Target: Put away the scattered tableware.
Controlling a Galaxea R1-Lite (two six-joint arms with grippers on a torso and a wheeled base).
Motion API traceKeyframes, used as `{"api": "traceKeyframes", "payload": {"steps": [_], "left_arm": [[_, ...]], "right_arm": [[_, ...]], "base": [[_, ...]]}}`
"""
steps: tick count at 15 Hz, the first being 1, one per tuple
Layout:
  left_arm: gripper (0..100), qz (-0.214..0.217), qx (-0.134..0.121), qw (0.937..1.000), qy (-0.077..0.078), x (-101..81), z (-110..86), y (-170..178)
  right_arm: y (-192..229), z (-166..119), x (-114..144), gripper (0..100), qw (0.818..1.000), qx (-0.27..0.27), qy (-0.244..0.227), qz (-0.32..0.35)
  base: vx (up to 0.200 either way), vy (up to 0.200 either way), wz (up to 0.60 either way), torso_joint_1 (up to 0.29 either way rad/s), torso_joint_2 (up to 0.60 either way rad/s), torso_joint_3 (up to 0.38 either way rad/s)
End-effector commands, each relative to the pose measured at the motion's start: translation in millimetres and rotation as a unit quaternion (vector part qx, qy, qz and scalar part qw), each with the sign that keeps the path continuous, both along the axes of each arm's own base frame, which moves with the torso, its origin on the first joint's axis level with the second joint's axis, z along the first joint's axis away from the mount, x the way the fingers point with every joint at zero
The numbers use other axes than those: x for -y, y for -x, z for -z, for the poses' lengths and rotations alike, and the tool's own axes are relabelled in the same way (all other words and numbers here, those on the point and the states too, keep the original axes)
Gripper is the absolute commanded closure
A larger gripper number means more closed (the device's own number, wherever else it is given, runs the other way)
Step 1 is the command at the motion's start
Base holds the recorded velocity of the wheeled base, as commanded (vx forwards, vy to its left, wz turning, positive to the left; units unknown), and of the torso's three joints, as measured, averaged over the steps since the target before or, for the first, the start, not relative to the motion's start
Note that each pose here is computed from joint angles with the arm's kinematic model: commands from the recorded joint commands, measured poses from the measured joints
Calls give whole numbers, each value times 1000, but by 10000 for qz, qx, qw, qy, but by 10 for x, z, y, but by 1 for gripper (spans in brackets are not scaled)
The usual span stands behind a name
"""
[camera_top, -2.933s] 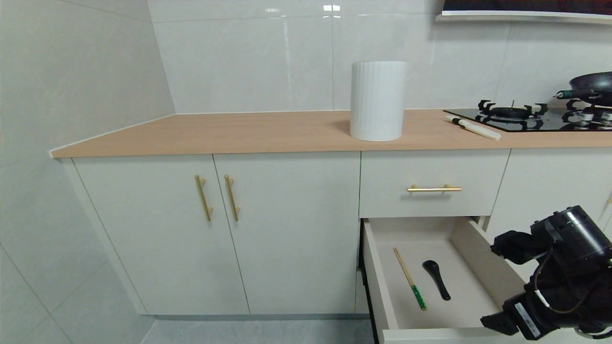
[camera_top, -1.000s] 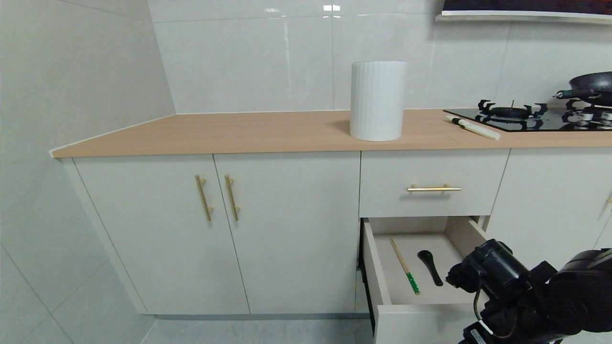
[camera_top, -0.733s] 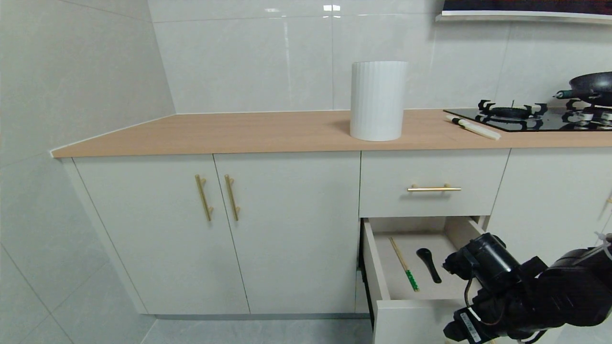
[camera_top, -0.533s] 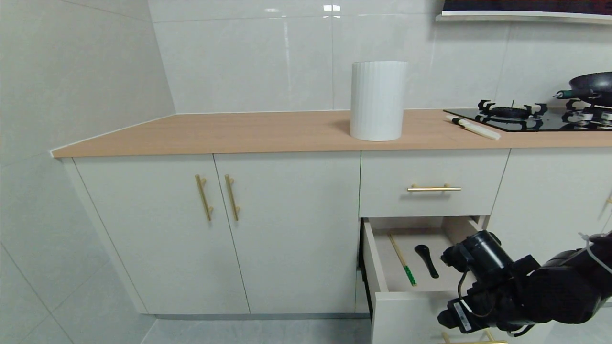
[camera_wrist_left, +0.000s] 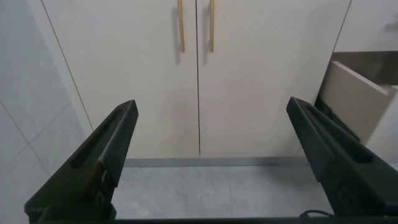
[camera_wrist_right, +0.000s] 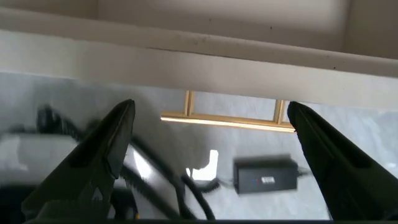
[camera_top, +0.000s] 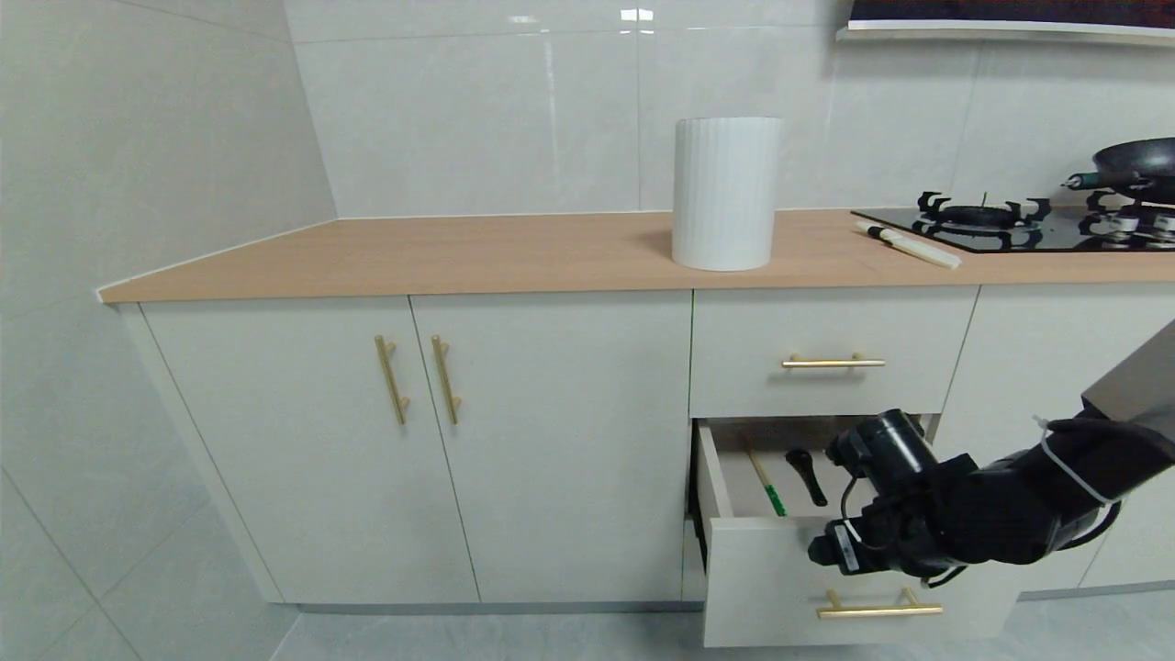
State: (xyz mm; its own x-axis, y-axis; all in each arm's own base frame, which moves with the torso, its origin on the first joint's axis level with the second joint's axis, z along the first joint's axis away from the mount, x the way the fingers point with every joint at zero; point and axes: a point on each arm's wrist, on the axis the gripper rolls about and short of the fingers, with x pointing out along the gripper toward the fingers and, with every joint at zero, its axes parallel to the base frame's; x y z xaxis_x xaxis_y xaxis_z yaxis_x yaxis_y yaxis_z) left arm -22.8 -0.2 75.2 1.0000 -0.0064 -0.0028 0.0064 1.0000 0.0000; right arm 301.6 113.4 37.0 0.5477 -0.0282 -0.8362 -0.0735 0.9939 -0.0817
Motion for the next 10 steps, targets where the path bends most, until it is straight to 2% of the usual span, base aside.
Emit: {"api": "traceKeyframes", "payload": {"steps": [1,10], "left_arm": [[0,-1,-2,10000,0,0,0,0],[0,-1,-2,10000,0,0,0,0]], "right_arm": [[-208,125,23,0,9999,20,-27,155],[-1055,417,68,0,9908,1132,-427,612]], "base": [[0,0,0,0,0,0],[0,0,0,0,0,0]]}}
